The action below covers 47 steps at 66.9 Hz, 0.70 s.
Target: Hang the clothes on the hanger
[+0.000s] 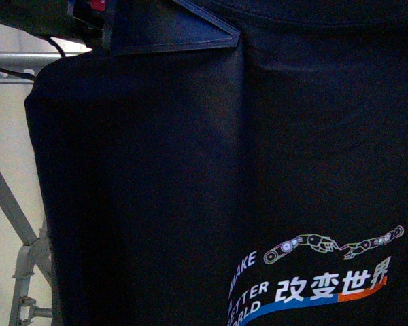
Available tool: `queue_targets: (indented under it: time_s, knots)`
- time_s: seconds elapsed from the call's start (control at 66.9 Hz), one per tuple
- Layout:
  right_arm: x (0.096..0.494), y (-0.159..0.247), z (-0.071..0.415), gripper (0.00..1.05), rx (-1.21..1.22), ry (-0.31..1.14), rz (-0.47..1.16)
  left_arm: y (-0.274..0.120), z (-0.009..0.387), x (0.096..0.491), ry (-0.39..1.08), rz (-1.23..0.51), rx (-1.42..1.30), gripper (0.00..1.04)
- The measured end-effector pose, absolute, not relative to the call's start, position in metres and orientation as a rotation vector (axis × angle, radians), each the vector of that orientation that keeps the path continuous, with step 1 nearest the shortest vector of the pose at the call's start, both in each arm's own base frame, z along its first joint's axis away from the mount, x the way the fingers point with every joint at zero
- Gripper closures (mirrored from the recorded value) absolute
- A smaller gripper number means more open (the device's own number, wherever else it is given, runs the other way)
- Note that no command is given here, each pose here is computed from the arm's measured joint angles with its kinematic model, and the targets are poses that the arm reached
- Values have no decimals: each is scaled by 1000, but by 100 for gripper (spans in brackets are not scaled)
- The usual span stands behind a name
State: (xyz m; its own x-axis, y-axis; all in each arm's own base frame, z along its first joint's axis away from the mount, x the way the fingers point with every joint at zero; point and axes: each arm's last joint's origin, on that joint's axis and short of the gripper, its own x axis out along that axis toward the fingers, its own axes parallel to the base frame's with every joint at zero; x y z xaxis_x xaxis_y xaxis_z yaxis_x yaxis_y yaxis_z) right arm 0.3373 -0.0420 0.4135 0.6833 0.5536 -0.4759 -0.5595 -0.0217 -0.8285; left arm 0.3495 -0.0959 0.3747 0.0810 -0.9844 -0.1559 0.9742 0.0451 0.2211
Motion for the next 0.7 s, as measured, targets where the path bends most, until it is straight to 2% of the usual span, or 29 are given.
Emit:
queue_targets:
  time_s: [0.404,0.479,0.538,0.628,0.703]
  knots:
    - [342,-43,398,76,-1274,27,900,-96,375,349,-41,-1496,298,100]
    - [342,-47,398,88,-1275,25,888,-96,375,349,-45,-1501,297,90]
    - [341,-51,397,93,-1283,23,884,-96,375,349,-50,-1502,298,81]
    - [341,-57,395,94,-1280,17,876,-96,378,347,-59,-1503,302,68]
    - [340,-64,391,95,-1268,13,868,-96,379,347,-62,-1503,304,52]
